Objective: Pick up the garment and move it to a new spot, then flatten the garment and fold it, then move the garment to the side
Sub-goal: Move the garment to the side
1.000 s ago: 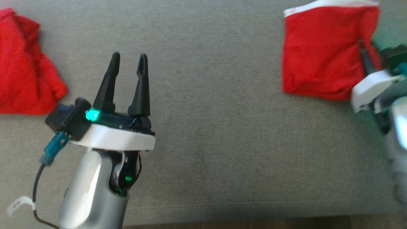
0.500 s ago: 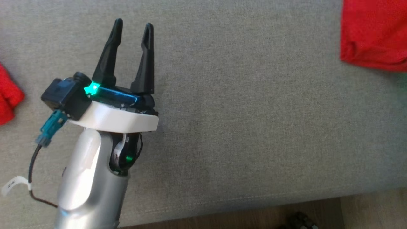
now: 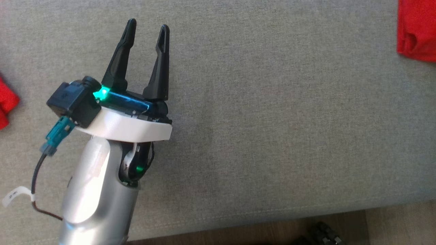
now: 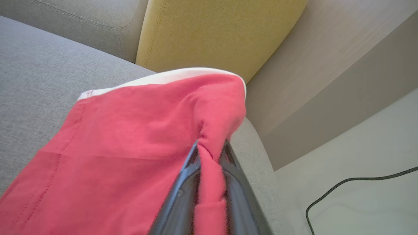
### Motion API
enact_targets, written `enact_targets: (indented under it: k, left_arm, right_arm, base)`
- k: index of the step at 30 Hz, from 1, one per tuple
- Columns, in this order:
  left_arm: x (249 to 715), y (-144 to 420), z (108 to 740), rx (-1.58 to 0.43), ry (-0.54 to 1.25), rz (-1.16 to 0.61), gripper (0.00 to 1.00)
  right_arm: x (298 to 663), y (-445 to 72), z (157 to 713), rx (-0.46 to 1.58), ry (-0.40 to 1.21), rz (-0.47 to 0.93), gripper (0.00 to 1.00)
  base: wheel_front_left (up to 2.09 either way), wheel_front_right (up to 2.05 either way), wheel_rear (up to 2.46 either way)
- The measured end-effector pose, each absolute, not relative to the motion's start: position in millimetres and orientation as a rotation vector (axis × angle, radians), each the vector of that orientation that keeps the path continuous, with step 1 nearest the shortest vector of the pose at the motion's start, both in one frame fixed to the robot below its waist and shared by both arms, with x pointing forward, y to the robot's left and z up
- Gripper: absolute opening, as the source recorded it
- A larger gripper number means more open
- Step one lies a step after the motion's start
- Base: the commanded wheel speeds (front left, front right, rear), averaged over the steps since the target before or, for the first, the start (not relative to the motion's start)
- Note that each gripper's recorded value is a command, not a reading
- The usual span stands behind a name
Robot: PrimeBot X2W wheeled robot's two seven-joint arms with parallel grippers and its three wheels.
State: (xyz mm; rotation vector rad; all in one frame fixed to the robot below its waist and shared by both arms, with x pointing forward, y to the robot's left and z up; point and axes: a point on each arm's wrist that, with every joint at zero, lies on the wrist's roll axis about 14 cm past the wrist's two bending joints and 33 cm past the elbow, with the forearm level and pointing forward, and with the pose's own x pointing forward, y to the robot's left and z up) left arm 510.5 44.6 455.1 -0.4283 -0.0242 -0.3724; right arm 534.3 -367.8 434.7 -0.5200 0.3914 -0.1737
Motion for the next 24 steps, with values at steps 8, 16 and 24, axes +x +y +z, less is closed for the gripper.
enact_targets:
  k: [8,16,24]
  left_arm:
    - [511.4,50.7,465.5,-0.415,-0.048,-0.363,1.00]
    - [506.2,69.2,490.4,-0.422,-0.092,-0.310,1.00]
    - [477.6,98.4,513.5,-0.417,-0.120,-0.218,1.00]
  right_arm:
    - [539.2,-346.8,450.7,-0.456,0.305,-0.169,1.00]
    - [555.6,-290.3,496.8,-0.438,0.132,-0.059,1.00]
    - [545.6,-207.4,543.4,-0.321,-0.074,0.091,1.00]
  base:
    - [0.00,0.00,0.00]
    - [0.00,0.00,0.00]
    - [0.00,0.00,0.00]
